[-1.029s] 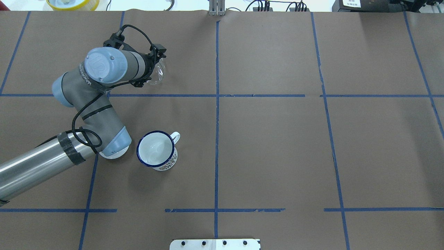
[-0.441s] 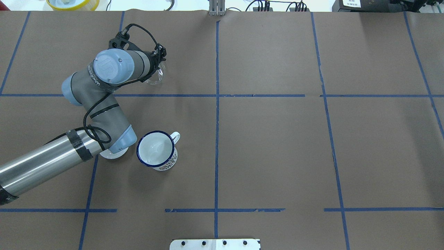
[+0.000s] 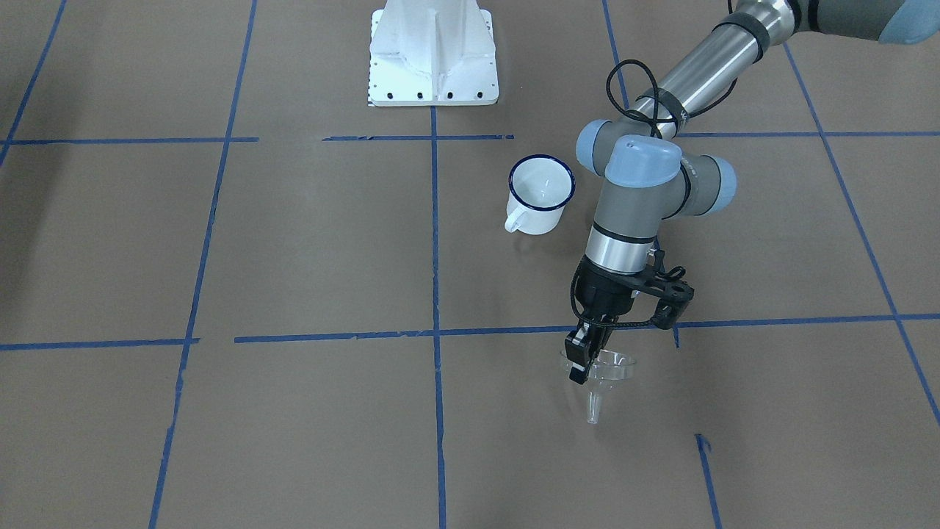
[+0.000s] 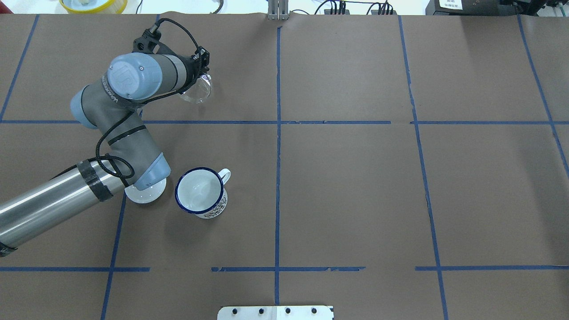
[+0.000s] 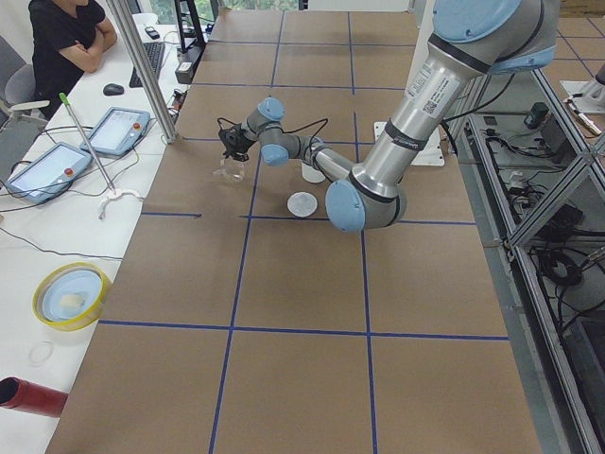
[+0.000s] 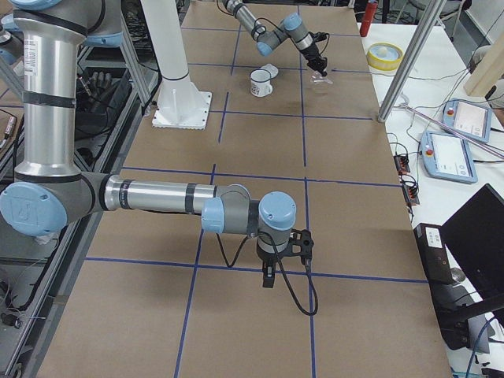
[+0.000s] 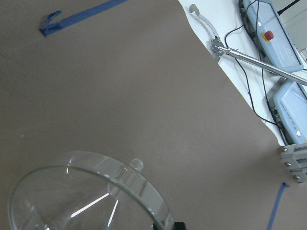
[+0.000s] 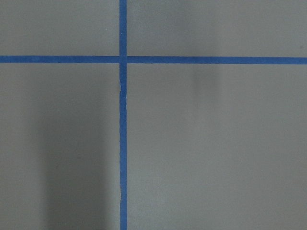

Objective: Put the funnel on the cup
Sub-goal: 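Grasp the glass funnel with the left gripper and lift it, then carry the funnel with the left gripper over the open mug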

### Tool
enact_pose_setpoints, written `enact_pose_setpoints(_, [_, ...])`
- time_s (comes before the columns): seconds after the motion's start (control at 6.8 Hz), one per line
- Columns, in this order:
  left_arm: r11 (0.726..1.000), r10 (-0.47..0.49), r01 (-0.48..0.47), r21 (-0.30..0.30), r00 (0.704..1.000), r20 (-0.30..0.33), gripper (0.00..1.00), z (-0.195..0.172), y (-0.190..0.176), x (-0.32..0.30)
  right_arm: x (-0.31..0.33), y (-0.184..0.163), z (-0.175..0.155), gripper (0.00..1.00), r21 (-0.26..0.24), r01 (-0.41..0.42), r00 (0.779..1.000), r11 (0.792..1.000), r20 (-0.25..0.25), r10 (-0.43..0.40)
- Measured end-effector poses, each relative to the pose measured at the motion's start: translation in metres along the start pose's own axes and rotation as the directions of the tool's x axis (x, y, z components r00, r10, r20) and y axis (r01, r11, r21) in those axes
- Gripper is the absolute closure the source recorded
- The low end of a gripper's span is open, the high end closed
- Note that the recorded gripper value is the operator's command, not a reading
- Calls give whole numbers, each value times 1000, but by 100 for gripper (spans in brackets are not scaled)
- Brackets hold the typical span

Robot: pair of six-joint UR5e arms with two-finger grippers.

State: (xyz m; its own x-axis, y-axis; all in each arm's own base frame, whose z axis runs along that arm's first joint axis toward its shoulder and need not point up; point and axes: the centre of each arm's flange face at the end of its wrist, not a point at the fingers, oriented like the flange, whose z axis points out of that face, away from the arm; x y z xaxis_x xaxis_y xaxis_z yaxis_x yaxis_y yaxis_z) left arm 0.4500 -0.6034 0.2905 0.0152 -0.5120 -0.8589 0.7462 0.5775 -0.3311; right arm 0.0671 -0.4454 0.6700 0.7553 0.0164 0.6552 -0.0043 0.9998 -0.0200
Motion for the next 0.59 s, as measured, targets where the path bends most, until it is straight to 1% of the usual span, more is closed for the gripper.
enact_pose_setpoints(0.15, [999,-8,7,-49,1000,-16,100,-26,-10,7,0,0,0,0,0,0,1000,1000,0,0])
enact_pose_setpoints(0.29, [995,-1,1,-99,1000,-9,100,-59,-17,11,0,0,0,0,0,0,1000,1000,0,0])
enact_pose_setpoints(0.59, [986,87,-78,-147,995,52,100,-142,-10,35,0,0,0,0,0,0,1000,1000,0,0])
